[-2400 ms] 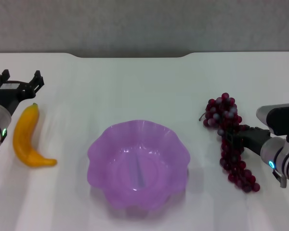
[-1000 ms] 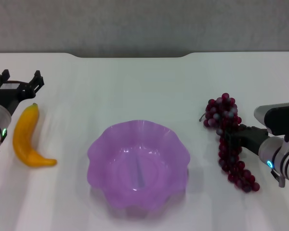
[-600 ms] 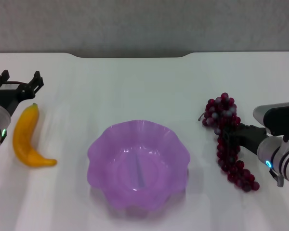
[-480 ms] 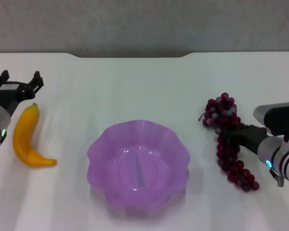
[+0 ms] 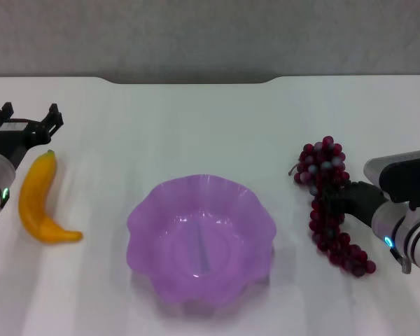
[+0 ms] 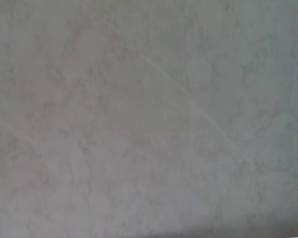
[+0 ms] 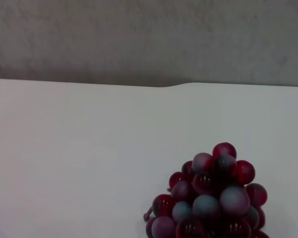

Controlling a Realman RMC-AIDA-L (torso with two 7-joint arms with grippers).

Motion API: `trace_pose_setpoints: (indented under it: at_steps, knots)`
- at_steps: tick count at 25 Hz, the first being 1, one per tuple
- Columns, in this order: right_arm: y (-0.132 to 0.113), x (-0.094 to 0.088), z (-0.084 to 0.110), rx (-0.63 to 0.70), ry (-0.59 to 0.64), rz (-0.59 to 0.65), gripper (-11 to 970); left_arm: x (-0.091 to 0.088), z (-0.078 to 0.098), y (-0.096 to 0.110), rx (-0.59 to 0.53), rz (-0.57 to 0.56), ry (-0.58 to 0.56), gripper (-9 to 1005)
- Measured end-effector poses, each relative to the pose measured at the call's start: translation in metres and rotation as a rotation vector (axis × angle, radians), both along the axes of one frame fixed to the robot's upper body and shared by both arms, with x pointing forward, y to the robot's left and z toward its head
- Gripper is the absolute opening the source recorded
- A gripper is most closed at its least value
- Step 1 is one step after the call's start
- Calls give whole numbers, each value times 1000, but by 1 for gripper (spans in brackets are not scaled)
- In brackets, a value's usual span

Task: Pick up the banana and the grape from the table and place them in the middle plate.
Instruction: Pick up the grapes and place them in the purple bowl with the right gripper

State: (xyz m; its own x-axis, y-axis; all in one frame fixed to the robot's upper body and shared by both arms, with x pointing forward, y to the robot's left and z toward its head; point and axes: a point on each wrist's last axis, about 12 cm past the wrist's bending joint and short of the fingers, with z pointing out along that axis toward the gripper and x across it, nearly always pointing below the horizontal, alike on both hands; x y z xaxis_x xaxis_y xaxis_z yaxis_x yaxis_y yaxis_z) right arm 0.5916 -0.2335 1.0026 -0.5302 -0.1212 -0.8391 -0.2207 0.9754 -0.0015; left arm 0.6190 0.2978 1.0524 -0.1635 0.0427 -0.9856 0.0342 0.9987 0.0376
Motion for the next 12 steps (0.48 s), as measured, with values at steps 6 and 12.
trace_pose_setpoints:
  at_steps: [6, 12]
  knots:
    - [-1, 1, 0, -6, 0, 1, 351, 0, 0, 0, 0, 0, 0, 883]
    - [-1, 1, 0, -4, 2, -2, 349, 0, 0, 0, 0, 0, 0, 883]
